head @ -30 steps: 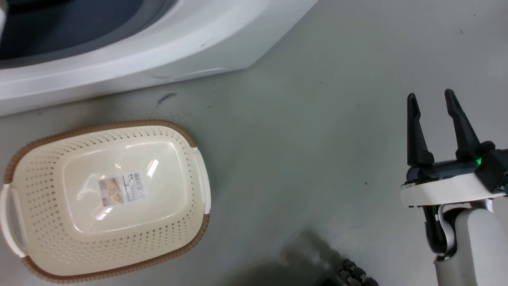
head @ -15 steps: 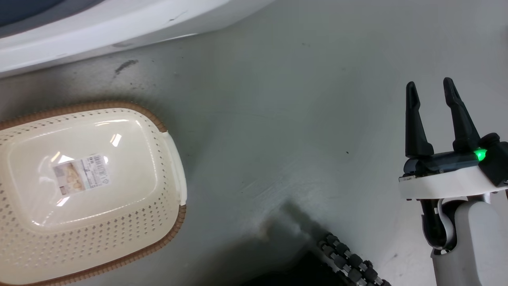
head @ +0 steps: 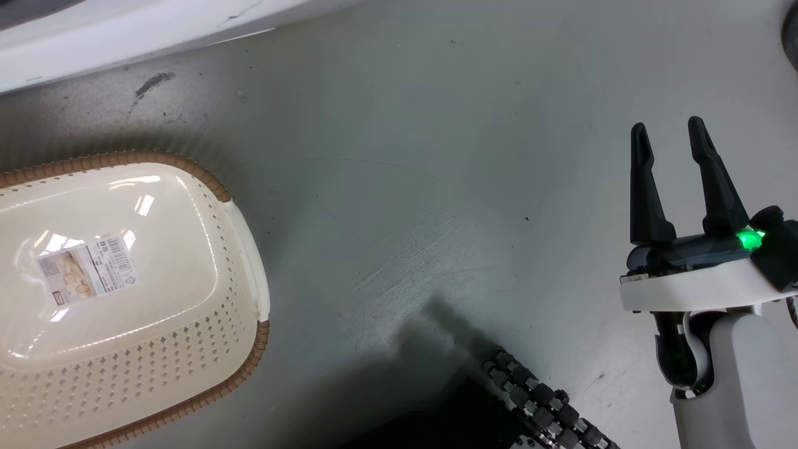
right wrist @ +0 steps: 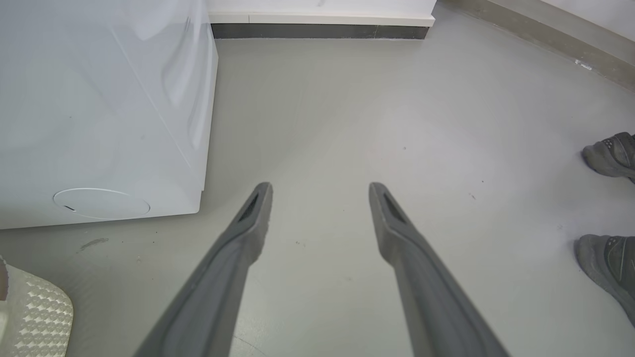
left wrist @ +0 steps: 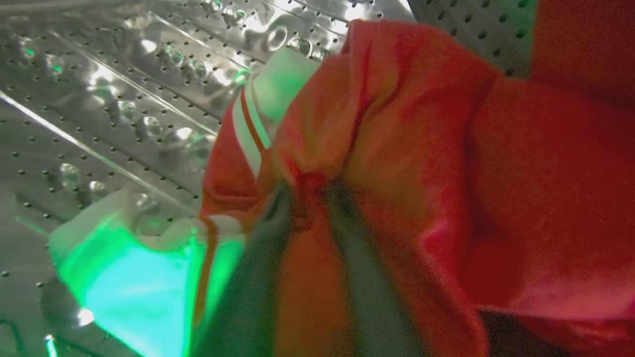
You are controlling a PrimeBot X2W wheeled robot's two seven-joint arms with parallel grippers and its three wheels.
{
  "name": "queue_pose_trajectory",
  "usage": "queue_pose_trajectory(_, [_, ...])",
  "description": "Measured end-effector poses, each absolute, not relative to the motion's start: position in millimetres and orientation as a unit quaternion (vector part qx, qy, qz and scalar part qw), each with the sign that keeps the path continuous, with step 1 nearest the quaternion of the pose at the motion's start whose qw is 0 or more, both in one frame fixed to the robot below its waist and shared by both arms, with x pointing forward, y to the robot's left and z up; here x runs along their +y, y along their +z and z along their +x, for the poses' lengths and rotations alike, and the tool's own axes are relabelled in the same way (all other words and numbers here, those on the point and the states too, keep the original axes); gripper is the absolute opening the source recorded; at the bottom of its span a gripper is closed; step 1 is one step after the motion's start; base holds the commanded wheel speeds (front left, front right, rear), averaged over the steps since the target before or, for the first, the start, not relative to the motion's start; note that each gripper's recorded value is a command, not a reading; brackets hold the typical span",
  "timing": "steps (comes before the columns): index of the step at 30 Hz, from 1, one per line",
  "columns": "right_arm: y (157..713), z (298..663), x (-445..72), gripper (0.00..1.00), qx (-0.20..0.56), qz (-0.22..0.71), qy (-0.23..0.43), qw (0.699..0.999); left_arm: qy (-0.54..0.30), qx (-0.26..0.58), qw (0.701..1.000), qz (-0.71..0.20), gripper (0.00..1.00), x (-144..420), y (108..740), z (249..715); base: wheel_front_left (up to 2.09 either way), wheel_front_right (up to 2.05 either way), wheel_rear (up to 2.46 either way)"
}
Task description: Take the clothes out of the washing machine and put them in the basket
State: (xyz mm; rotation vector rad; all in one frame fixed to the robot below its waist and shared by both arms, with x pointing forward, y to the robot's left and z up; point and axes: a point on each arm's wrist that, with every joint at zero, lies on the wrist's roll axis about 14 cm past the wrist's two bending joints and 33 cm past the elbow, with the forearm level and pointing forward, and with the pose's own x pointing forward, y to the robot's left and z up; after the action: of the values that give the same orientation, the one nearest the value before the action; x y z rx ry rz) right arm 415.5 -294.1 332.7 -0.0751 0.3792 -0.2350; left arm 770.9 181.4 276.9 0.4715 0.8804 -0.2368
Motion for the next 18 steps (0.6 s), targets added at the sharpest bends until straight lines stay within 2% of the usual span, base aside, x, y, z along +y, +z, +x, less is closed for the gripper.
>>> queue_pose_trajectory(7, [338.8,424.3,-294.0,1.0,0.174,-0.039,-0.113,0.978,-0.116,0.374,0.892,0.225,0.0,184.1,295.2,780.1,0.0,0.0,0.0])
queue_pose_trajectory(11, [348.0,428.0,-294.0,1.0,0.159,-0.038,-0.113,0.98,-0.118,0.305,0.924,0.199,0.0,172.3,327.4,792.2,0.0,0.0,0.0])
queue_pose_trajectory(18, [375.5,437.8,-292.2,1.0,0.121,-0.051,-0.105,0.986,-0.13,0.186,0.959,0.169,0.0,154.8,382.8,796.2,0.0,0.0,0.0])
